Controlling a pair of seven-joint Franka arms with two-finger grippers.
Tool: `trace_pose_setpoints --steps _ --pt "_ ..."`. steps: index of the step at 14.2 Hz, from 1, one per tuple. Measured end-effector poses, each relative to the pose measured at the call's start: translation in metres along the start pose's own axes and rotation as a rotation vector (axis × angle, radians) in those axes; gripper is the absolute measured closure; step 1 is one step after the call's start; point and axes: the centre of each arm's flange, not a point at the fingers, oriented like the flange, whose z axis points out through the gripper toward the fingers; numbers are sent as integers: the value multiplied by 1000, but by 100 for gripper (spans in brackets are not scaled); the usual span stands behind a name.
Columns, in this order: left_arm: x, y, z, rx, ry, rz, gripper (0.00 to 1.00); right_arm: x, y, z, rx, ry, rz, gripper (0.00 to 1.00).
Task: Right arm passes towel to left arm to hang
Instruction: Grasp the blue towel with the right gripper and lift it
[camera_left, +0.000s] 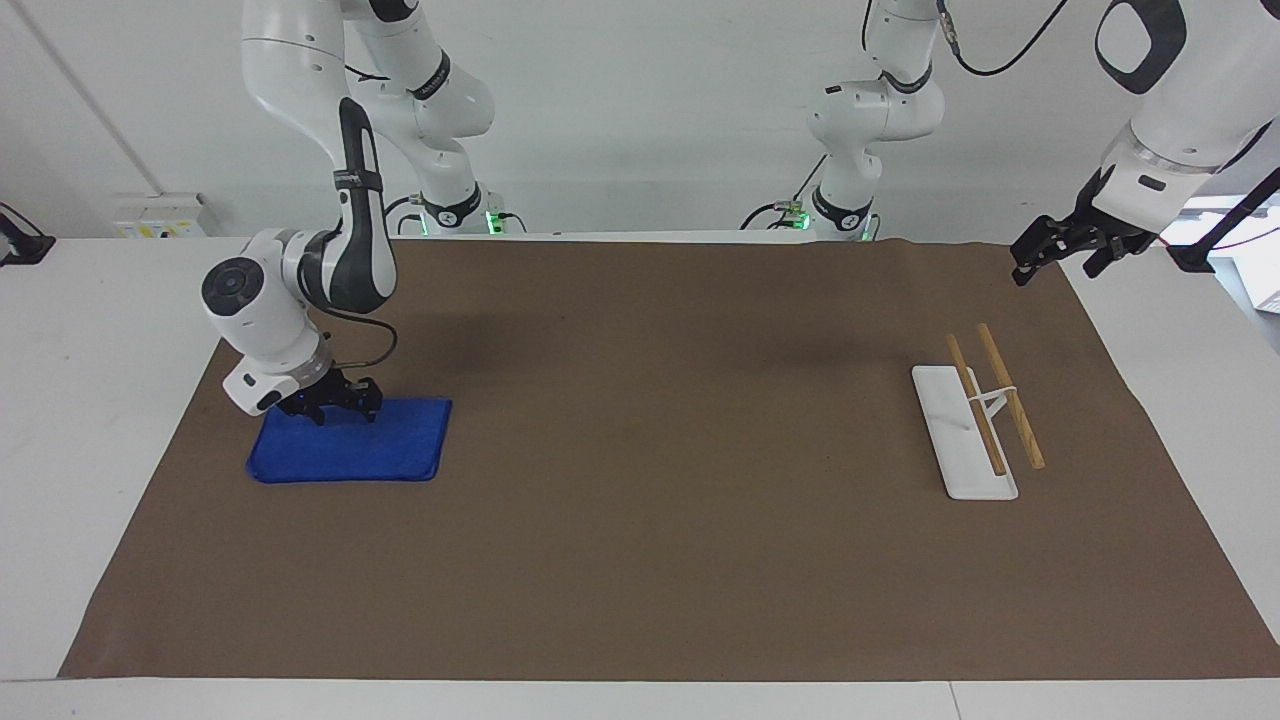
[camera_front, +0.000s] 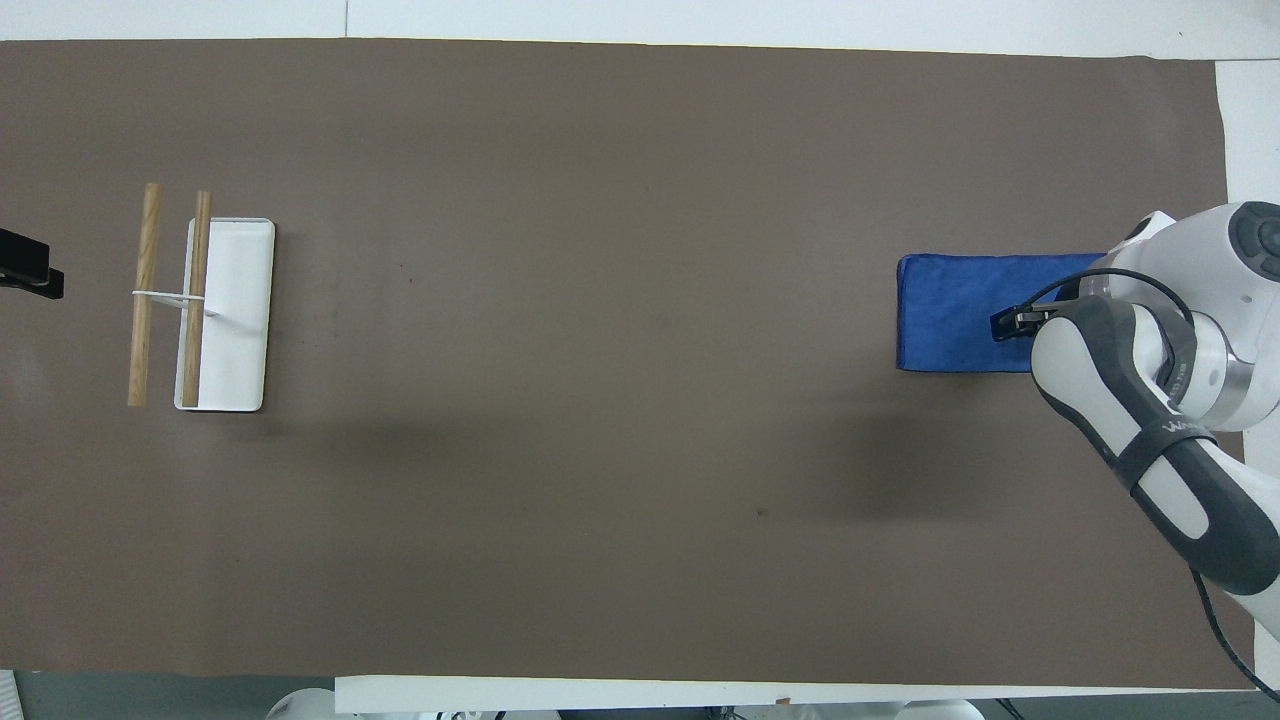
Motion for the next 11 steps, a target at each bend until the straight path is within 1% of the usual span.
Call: trace_pose_setpoints --steps 1,6,8,9,11 --pt "0 0 0 0 0 0 0 0 0 2 0 1 3 19" --pt "0 0 0 0 0 0 0 -2 -1 10 2 -11 3 21" --pt "0 0 0 0 0 0 0 -3 -1 8 1 -7 3 41" --pt "0 1 0 0 0 2 0 -3 -1 6 1 -5 3 55" --pt "0 2 0 0 0 3 0 -3 -1 5 1 -3 3 75"
